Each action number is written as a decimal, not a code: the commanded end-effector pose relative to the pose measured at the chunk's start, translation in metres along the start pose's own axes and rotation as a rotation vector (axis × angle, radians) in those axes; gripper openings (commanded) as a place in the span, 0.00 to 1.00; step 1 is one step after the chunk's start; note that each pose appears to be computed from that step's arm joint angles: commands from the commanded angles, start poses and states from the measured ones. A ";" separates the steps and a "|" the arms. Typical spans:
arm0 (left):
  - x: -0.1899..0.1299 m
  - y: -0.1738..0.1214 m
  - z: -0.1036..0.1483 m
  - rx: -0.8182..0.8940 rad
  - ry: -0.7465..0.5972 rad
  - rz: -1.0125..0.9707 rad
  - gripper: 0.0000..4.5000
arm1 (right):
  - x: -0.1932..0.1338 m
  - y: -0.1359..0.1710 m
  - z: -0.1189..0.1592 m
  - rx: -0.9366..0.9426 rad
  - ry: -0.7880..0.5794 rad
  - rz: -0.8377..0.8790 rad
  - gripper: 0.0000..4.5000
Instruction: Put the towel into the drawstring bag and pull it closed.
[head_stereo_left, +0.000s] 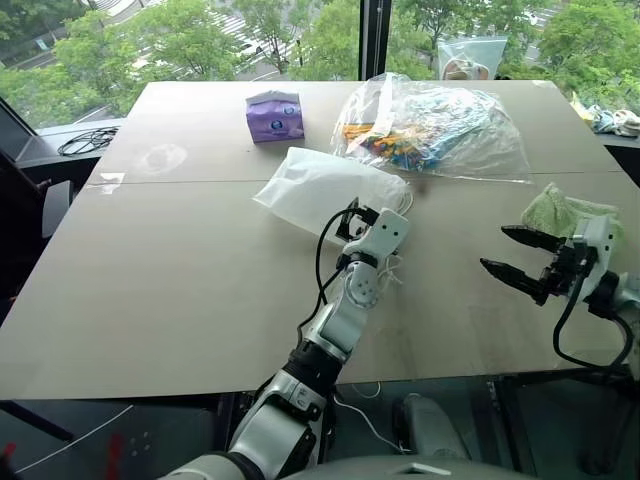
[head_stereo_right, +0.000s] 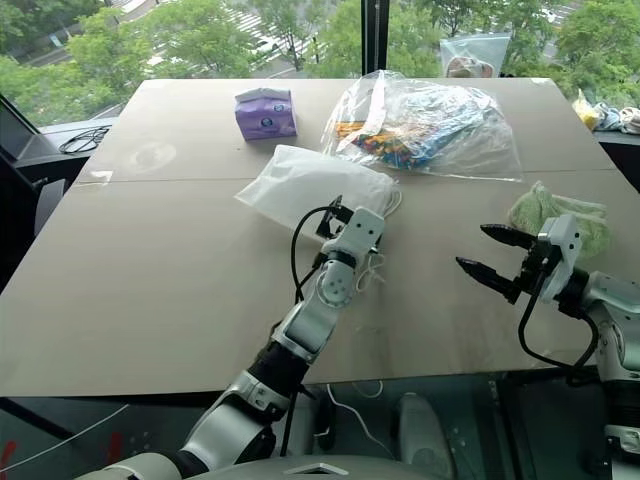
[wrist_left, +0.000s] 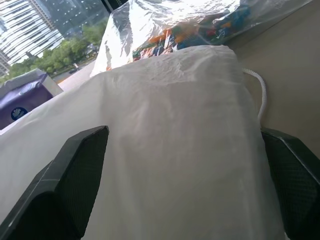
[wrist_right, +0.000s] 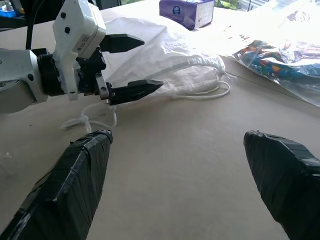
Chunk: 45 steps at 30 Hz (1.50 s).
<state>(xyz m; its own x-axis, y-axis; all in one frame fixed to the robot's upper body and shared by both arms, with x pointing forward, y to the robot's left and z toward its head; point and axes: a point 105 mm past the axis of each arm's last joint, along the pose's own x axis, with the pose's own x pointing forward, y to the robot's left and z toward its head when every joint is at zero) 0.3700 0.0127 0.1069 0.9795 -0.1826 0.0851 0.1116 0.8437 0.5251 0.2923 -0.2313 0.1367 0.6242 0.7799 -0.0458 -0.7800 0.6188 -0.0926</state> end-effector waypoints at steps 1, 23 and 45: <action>-0.005 0.013 0.016 0.023 -0.076 0.074 0.72 | -0.005 -0.006 0.009 -0.053 -0.020 -0.012 1.00; -0.028 0.106 -0.002 -0.030 -0.052 0.169 0.01 | -0.012 -0.088 0.009 -0.438 0.239 -0.568 1.00; -0.051 0.122 -0.012 -0.195 0.023 0.031 0.01 | -0.070 -0.160 -0.062 -0.007 0.594 -1.007 1.00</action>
<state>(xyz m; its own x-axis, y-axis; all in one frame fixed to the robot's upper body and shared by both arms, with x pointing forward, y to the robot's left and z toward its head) 0.3390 0.1261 0.1389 0.9914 -0.1294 0.0177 0.1143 0.9255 0.3611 0.3826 -0.3856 0.1076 0.9138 -0.2242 -0.3387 0.0585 0.8978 -0.4365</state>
